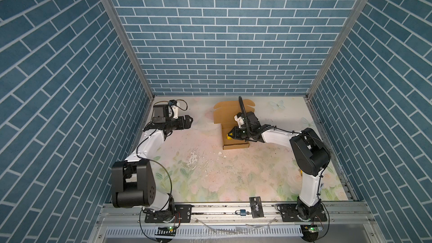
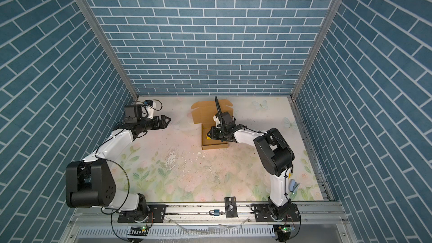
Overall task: Fold the paper box
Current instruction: 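Carry the yellow block with the right gripper over the open brown box, then lower the block into the box and open the right gripper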
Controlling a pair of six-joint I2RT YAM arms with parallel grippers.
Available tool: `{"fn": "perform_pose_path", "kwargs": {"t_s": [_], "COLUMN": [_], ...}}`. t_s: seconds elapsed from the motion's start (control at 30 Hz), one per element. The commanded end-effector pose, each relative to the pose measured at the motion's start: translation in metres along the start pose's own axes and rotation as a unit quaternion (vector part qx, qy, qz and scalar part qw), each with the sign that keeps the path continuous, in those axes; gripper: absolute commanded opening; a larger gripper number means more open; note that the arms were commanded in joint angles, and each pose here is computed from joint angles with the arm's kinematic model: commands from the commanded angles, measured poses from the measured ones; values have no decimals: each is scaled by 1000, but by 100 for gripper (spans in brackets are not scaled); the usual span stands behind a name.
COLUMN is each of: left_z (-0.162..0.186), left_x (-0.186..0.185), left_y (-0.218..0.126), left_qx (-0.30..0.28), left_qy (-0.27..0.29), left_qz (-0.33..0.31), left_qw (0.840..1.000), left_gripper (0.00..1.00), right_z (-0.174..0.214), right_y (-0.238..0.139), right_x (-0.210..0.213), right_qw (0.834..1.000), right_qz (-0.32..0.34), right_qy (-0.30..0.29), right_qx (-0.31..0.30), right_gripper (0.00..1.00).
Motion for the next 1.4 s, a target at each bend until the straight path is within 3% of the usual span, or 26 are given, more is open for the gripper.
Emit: {"fn": "perform_pose_path", "kwargs": {"t_s": [0.0, 0.3, 0.9, 1.37], "left_z": [-1, 4, 4, 7], "left_x": [2, 5, 4, 7], "left_y": [1, 5, 4, 7], "left_qx": [-4, 1, 3, 7], "left_qy": [-1, 1, 1, 1], "left_qz": [4, -2, -2, -6], "left_qw": [1000, 1000, 1000, 1000], "left_gripper": [94, 94, 94, 94], "right_z": [-1, 5, 9, -7], "right_y": [5, 13, 4, -22], "right_x": [2, -12, -40, -16], "right_qw": [1000, 999, 986, 986], "right_qz": [4, 42, 158, 155], "right_qy": [-13, -14, -35, -59], "right_qx": [0, 15, 32, 8], "right_gripper": [24, 24, 34, 49]}}
Point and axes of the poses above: each gripper's point midway between its finger pads, its own y axis out along the fingers, its own x axis along the line the jaws close on, z = x × y, the point moved 4 cm from there along -y, back along the fingers, and after that the axes turned 8 degrees about y, right-handed, at the moved point
